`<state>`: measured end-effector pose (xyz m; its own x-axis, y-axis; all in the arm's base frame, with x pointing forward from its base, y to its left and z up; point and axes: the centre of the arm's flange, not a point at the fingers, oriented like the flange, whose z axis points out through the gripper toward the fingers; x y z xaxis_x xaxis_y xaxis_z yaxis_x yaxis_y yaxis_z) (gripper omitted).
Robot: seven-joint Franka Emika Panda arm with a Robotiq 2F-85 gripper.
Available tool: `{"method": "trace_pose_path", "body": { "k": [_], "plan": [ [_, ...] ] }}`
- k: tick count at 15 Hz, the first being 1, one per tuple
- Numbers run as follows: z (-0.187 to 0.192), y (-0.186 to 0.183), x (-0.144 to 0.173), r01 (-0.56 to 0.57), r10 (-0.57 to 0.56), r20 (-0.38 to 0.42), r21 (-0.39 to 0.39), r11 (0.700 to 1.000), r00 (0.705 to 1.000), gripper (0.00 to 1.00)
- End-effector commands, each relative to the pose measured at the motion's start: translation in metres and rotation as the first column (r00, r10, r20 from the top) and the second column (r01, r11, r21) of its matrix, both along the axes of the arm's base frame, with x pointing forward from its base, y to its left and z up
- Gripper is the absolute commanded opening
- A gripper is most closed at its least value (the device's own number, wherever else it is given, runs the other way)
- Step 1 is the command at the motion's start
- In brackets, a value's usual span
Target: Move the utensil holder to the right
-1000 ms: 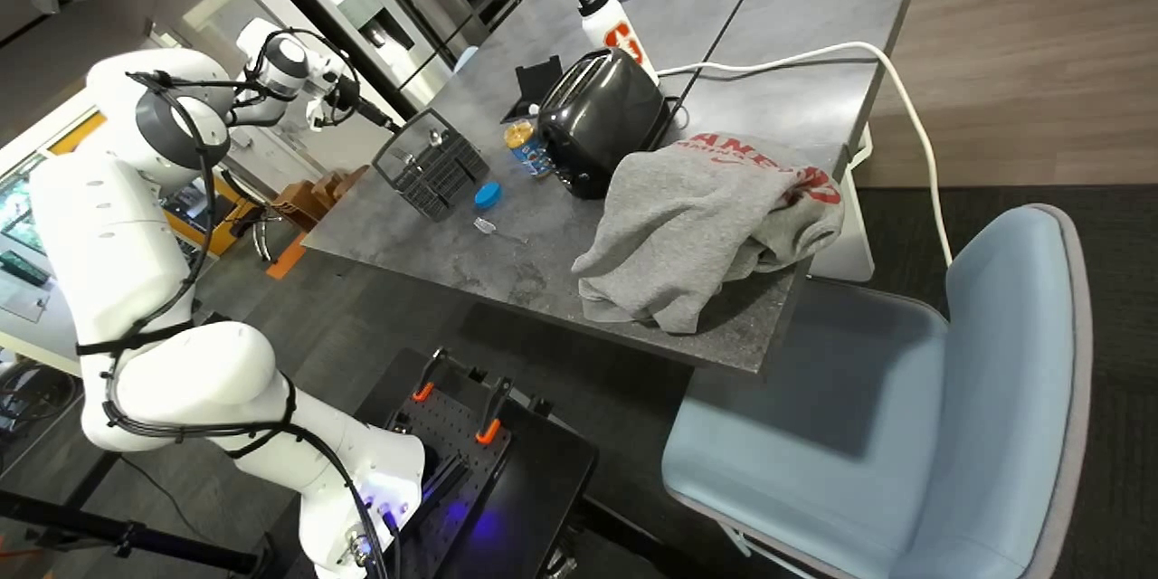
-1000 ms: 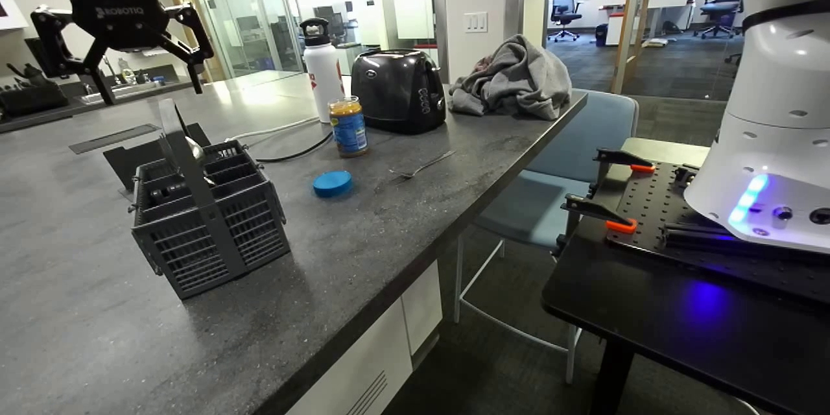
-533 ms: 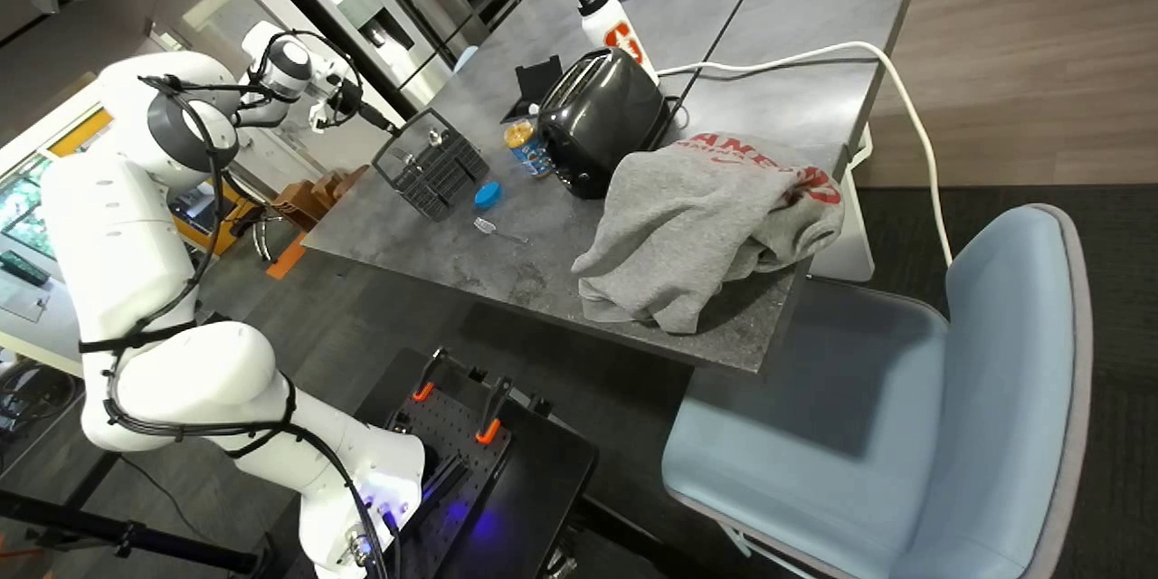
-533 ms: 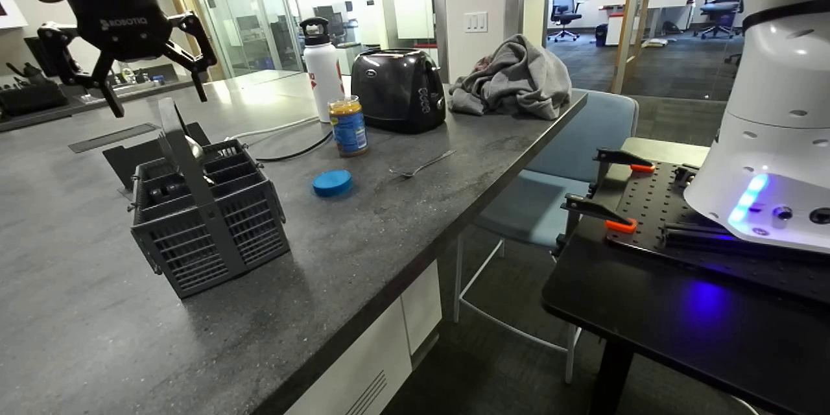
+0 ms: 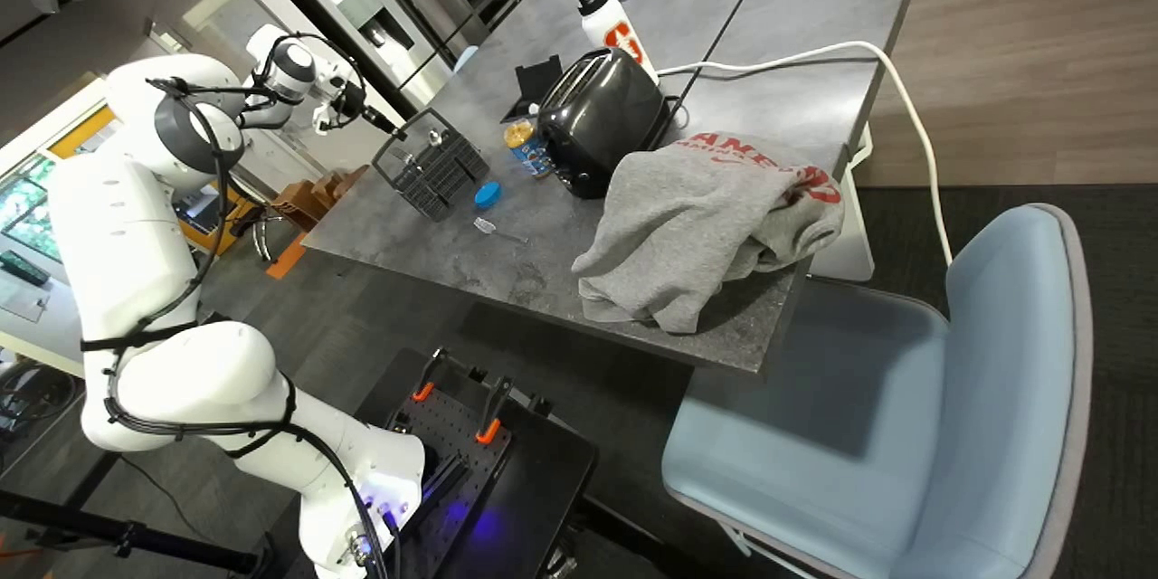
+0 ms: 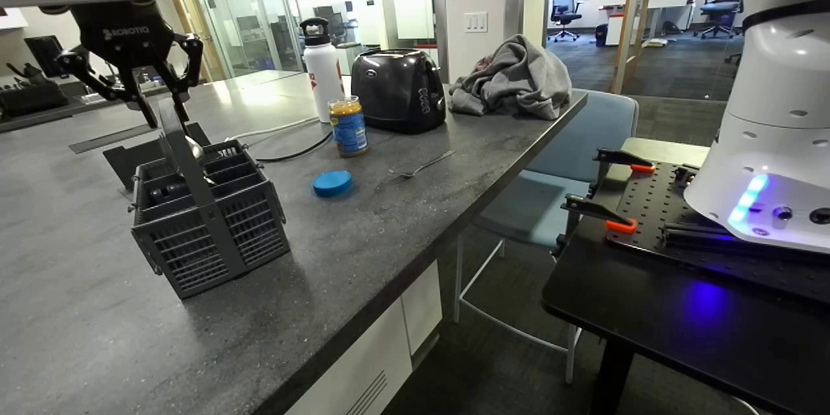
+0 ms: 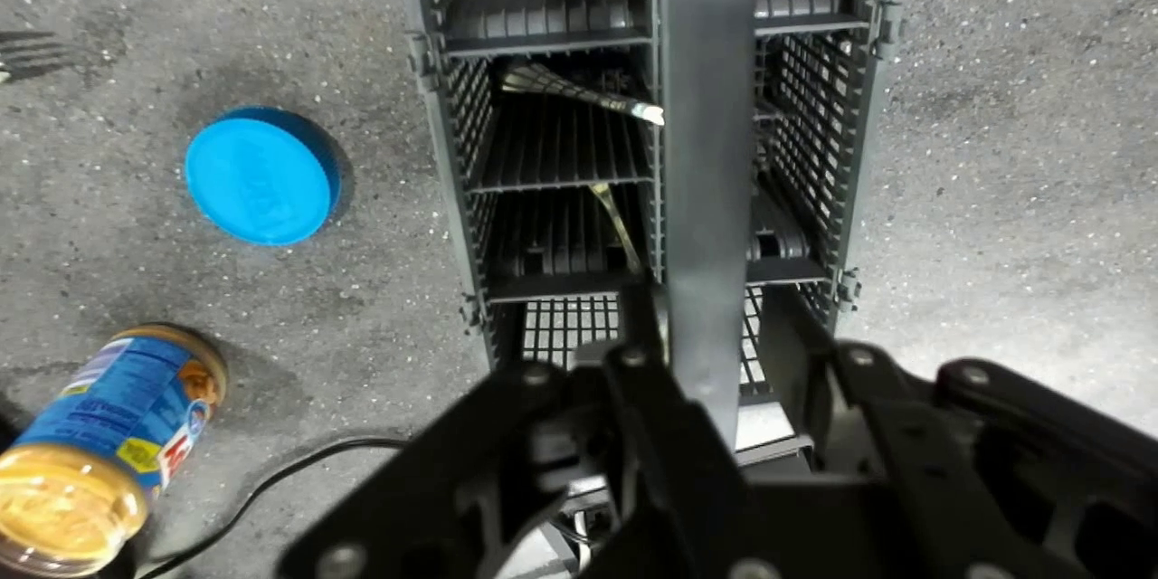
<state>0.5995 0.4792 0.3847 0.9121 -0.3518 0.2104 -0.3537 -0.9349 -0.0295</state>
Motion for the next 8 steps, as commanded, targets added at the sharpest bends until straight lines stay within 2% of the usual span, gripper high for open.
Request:
{"method": "trace_pose_path", "body": {
  "k": [1,2,4,8],
  "plan": [
    [0.010,0.007,0.007,-0.018,0.017,-0.020,-0.011,1.000,1.000,0.05],
    [0.011,0.007,0.006,-0.016,0.016,-0.023,-0.015,1.000,1.000,0.01],
    [0.016,0.009,0.003,-0.009,0.008,-0.023,-0.021,1.000,1.000,0.05],
    [0.038,0.014,-0.011,0.051,-0.052,-0.010,-0.024,0.998,0.999,0.05]
  ]
}}
